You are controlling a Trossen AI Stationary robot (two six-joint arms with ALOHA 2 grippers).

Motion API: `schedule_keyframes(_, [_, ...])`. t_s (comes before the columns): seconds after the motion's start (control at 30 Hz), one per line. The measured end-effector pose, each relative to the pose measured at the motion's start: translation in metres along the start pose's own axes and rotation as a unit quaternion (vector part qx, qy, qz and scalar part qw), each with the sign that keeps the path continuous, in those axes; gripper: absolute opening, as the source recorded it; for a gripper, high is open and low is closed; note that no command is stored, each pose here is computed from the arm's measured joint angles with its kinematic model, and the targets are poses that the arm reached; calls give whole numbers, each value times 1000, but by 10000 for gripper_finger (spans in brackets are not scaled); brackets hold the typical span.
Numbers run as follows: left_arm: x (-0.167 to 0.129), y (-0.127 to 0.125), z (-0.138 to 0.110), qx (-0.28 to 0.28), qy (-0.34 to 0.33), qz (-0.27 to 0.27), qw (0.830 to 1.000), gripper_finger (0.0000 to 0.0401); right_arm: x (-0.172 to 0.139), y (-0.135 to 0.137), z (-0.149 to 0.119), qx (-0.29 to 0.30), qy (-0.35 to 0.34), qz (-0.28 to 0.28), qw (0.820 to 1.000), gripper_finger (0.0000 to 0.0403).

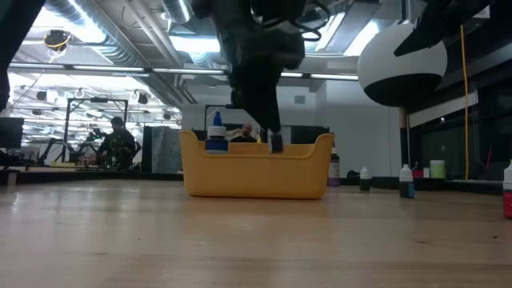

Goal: Pick & Place food coloring
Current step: Put the red food coloring bottle into the yellow bin

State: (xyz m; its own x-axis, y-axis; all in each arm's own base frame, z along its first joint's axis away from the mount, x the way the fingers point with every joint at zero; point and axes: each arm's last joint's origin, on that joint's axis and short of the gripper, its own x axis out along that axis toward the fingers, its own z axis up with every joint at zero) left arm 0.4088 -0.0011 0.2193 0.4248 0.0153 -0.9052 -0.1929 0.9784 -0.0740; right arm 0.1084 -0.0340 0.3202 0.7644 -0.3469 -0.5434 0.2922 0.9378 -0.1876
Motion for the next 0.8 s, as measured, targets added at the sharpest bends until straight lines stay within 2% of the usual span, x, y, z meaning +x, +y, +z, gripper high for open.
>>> schedule_keyframes(0.37, [30,3,-5,7,31,34,999,61,0,0,0,0,0,0,1000,34])
schedule_keyframes(0.8, [39,11,-5,14,39,42,998,61,0,0,0,0,0,0,1000,34])
